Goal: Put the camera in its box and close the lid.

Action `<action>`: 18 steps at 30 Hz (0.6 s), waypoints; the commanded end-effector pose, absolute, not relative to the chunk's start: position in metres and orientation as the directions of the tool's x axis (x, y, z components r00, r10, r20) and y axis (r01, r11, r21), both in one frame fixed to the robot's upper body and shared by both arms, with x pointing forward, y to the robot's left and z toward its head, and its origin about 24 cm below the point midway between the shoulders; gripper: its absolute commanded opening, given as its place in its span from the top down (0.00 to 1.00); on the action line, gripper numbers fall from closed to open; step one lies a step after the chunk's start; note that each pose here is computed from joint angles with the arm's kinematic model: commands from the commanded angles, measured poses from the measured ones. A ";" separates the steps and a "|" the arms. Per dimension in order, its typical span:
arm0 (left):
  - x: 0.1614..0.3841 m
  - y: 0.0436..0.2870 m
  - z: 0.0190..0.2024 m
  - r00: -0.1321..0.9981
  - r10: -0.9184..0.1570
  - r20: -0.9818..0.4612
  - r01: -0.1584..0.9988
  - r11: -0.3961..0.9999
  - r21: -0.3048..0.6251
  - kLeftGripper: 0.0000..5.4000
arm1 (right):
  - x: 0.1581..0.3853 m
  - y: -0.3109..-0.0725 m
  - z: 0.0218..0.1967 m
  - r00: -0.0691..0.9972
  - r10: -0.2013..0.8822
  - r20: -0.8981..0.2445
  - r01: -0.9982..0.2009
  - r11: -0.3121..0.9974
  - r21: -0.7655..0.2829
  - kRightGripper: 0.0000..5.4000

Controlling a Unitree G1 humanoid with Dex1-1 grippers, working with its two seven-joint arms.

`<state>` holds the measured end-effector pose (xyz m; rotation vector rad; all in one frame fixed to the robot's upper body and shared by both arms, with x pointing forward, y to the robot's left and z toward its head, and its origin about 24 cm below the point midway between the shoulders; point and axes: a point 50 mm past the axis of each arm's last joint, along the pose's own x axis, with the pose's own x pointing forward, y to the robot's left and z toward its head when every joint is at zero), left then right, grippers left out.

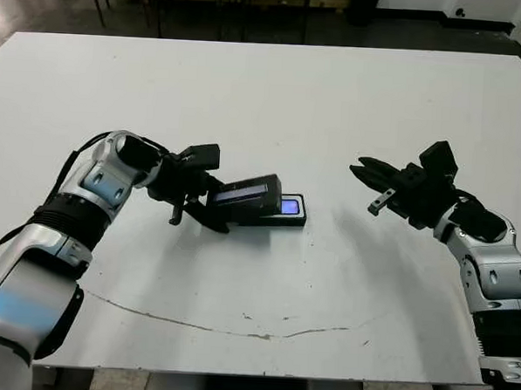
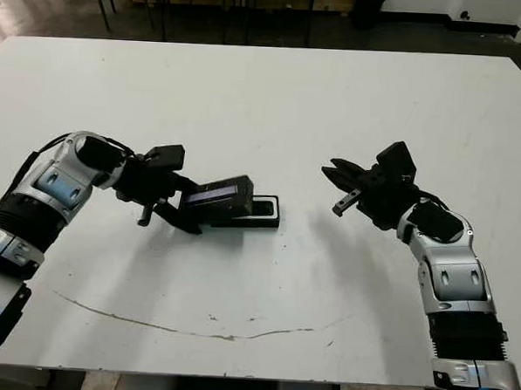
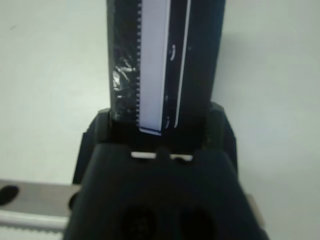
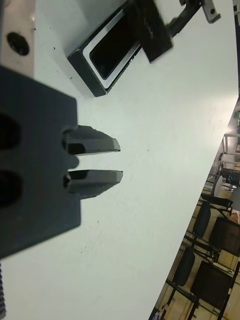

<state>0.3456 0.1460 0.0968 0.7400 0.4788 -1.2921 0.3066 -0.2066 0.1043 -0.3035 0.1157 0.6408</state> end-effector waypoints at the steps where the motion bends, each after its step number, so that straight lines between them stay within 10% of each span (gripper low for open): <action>1: 0.342 0.147 0.083 0.267 -0.637 -0.723 0.961 0.124 0.246 0.76 | 0.303 -0.207 0.097 0.797 0.557 -0.235 -0.601 0.769 -0.216 1.00; 18: 0.336 0.145 0.088 0.148 -0.604 -0.783 0.982 -0.003 0.188 0.76 | 0.304 -0.209 0.095 0.800 0.548 -0.245 -0.596 0.771 -0.223 1.00</action>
